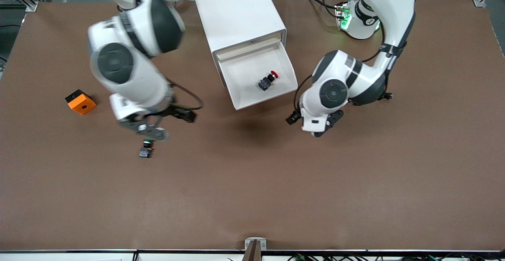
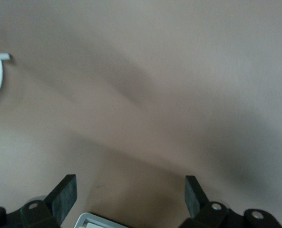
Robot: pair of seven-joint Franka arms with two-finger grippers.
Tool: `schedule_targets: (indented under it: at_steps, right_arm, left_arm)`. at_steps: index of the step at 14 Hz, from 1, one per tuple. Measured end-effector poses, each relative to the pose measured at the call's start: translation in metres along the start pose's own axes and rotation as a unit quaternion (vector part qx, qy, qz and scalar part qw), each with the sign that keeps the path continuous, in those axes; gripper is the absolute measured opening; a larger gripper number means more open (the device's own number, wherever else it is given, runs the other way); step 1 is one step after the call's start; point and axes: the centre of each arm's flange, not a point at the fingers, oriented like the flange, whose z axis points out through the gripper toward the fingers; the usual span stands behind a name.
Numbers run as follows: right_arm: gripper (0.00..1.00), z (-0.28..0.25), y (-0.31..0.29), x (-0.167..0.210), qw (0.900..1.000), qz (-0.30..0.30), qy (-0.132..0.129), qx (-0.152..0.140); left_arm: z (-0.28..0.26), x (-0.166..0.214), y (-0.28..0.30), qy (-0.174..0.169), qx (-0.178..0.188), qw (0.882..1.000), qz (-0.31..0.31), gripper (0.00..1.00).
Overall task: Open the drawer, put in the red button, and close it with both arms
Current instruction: 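Push the drawer shut with the left gripper while the right gripper retracts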
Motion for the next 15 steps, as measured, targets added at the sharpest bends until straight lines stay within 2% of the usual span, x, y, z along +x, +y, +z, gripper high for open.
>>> schedule_targets:
  at_steps: [3, 7, 12, 15]
  right_arm:
    - [1.00, -0.028, 0.092, 0.040, 0.999, -0.048, -0.002, 0.006]
    - [1.00, -0.037, 0.190, 0.070, 0.994, -0.111, -0.015, -0.017]
    - [1.00, -0.038, 0.298, 0.094, 0.990, -0.138, -0.029, -0.003]
    - [1.00, -0.043, 0.322, 0.095, 0.991, -0.129, -0.027, 0.001]
  left_arm:
    - [0.027, -0.047, 0.010, 0.003, -0.010, 0.999, 0.039, 1.00]
    - [0.037, -0.090, 0.012, -0.005, -0.010, 0.997, 0.080, 1.00]
    - [0.063, -0.169, -0.001, -0.022, 0.011, 0.990, 0.139, 1.00]
    - [0.078, -0.198, -0.007, -0.028, 0.015, 0.989, 0.147, 1.00]
